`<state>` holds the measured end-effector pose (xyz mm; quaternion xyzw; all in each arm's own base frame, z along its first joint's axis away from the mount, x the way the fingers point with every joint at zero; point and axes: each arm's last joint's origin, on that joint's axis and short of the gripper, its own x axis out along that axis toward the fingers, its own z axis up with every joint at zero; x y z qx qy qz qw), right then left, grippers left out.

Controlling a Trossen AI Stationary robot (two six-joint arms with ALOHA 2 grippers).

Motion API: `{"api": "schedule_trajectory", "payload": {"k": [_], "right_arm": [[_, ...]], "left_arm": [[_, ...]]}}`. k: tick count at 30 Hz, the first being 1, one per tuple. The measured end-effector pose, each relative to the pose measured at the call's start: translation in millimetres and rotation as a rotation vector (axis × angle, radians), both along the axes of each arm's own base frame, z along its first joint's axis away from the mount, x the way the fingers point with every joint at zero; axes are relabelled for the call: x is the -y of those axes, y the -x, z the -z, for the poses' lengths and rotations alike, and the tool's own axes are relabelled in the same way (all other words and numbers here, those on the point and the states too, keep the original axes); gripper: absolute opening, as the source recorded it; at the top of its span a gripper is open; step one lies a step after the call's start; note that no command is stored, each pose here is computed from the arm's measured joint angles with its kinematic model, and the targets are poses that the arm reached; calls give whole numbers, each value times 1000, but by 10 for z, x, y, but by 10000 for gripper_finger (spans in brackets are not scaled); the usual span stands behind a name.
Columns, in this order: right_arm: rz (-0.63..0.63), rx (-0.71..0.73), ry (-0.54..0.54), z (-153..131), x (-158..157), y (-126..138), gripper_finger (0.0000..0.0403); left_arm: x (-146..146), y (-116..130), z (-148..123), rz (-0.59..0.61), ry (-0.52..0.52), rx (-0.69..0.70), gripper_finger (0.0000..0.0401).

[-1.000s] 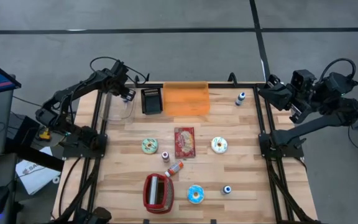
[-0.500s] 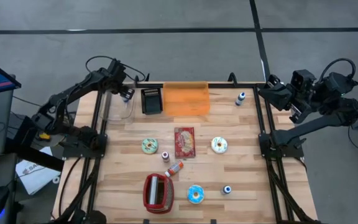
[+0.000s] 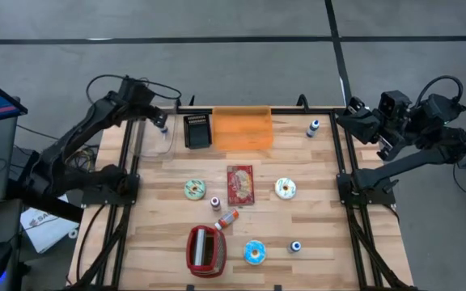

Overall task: Pick & Place Food Item
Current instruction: Put the top blue food coloring bottle into the transparent bin

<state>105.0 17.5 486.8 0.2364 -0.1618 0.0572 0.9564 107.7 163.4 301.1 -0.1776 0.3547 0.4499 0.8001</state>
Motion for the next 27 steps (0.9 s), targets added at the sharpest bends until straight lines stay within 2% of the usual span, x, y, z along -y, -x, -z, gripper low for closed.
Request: {"api": "schedule_trajectory", "payload": {"k": [5,11,17,21,27], "right_arm": [[-16,24,1,-21,-4,7,0],[-26,89,-4,-79,-2,5,0],[19,111,26,-98,43,70,0],[90,-25,18,26,111,109,0],[285,-389,-170,399,256,158,15]], "left_arm": [[350,35,-256,163,-101,150,170],[724,87,-510,267,-221,347,162],[968,103,-660,348,-234,538,159],[1077,44,-695,447,-223,585,159],[1200,-91,-810,563,-248,711,159]]}}
